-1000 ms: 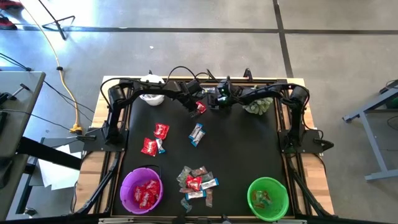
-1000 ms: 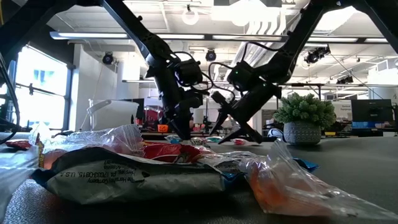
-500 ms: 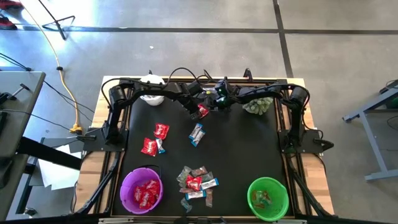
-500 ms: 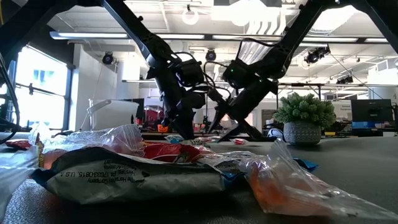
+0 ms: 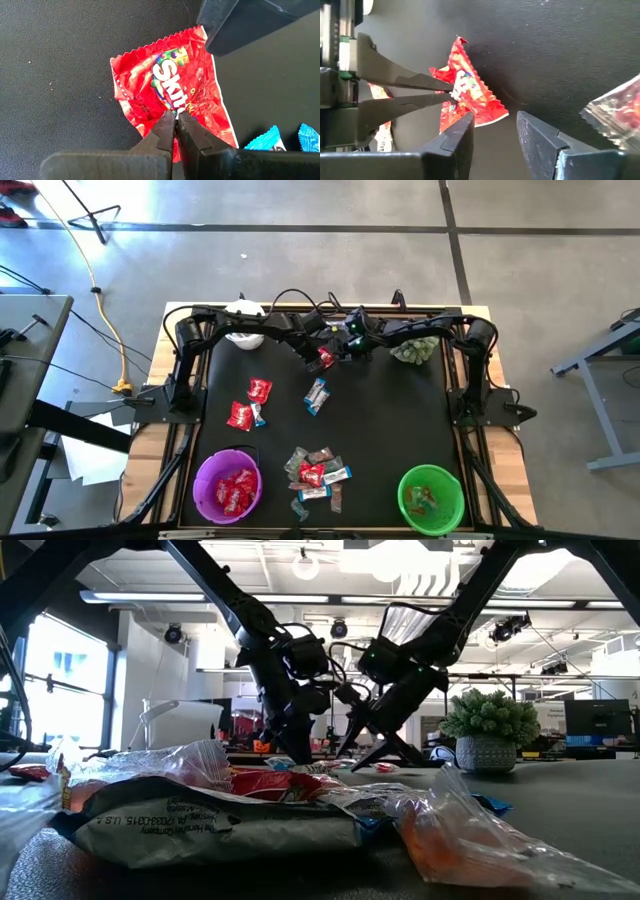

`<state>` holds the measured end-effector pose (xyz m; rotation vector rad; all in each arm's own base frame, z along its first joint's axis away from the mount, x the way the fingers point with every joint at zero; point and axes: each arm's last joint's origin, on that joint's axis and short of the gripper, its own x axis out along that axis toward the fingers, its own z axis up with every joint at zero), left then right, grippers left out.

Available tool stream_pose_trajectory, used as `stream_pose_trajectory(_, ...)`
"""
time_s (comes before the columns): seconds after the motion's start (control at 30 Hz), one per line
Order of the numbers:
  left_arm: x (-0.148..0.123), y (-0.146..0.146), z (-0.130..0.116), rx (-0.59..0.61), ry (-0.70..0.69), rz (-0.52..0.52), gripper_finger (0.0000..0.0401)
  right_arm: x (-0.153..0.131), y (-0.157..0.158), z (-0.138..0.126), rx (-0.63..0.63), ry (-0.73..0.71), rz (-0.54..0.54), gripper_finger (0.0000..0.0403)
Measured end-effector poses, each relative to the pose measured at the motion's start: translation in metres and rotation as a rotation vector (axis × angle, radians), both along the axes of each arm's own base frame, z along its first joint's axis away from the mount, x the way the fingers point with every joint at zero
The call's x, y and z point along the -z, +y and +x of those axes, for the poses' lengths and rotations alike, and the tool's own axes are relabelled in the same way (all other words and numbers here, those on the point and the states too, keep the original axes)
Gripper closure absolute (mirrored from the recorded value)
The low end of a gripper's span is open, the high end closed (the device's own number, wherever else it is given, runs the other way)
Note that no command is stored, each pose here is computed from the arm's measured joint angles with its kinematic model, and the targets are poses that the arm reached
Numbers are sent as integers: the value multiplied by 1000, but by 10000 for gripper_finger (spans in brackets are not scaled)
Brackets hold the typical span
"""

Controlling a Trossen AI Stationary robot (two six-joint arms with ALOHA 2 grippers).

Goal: Sort candy
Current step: Put the red candy into the violet bucket

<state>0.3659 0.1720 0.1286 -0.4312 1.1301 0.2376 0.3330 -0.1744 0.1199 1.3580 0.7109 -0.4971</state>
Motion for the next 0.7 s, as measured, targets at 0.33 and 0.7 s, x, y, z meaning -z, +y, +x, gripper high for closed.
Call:
stream_pose_trajectory(0.33,0,-1,1,-22,-3,-8,401,-1,3,3,3,-7,-10,331)
stream_pose_trajectory(0.7,0,-2,2,-39,-8,-16,401,-1,2,3,12,-1,-28,340)
